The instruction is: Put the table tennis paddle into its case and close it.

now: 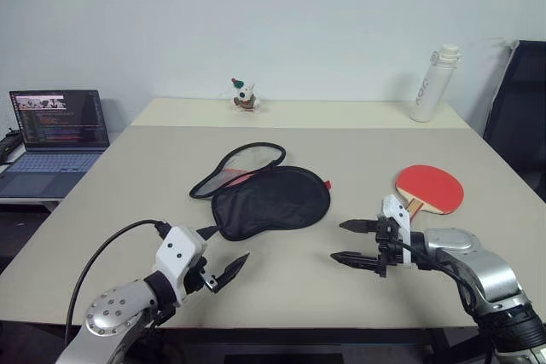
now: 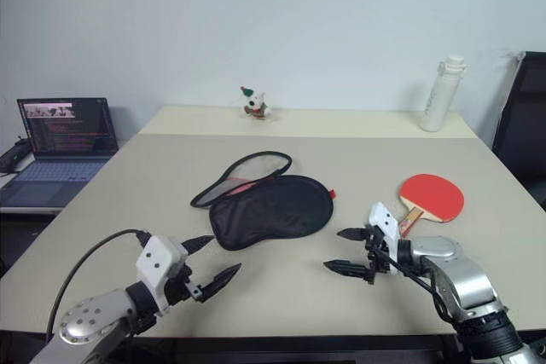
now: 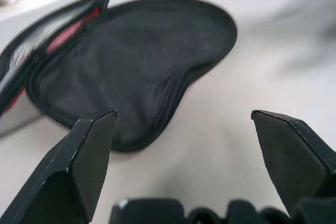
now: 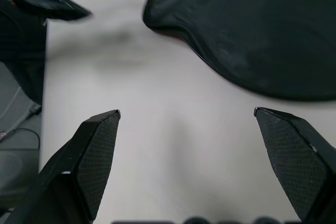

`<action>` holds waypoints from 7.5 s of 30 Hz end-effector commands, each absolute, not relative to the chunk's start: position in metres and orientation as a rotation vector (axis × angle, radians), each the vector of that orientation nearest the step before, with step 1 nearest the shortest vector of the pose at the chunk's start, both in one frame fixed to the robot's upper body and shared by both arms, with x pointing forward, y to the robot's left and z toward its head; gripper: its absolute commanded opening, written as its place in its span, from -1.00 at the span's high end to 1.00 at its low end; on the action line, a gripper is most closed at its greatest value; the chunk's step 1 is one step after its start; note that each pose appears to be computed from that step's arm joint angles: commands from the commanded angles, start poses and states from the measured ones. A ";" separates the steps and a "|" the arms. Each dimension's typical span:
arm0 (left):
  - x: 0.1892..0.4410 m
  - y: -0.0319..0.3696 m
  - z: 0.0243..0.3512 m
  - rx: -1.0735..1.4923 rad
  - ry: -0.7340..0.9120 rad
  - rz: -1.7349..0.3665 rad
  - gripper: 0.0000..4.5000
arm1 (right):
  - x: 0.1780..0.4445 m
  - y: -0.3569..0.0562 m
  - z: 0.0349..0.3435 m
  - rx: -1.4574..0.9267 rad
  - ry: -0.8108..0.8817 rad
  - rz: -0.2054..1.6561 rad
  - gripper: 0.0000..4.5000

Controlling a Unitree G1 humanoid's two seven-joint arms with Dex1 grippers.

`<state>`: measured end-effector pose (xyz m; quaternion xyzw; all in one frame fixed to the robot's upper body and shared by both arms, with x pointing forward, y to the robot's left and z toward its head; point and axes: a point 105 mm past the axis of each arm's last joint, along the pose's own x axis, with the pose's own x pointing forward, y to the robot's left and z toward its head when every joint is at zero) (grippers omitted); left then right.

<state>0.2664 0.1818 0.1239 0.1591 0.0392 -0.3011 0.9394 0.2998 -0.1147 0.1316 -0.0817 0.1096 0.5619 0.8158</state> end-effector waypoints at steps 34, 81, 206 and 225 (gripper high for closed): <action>0.340 0.226 0.118 0.013 0.256 -0.730 -0.99 | 0.294 -0.118 0.189 -0.302 0.130 1.170 -1.00; 0.331 0.037 0.094 -0.162 0.271 -1.100 0.50 | 0.308 -0.171 0.192 -0.321 0.164 0.931 -1.00; 0.298 0.147 0.188 0.311 0.066 -1.179 -0.58 | 0.370 -0.252 0.144 0.084 0.406 -0.197 -0.97; 0.303 0.149 0.187 0.334 0.059 -1.173 -0.58 | 0.397 -0.256 0.097 0.113 0.479 -0.307 -0.97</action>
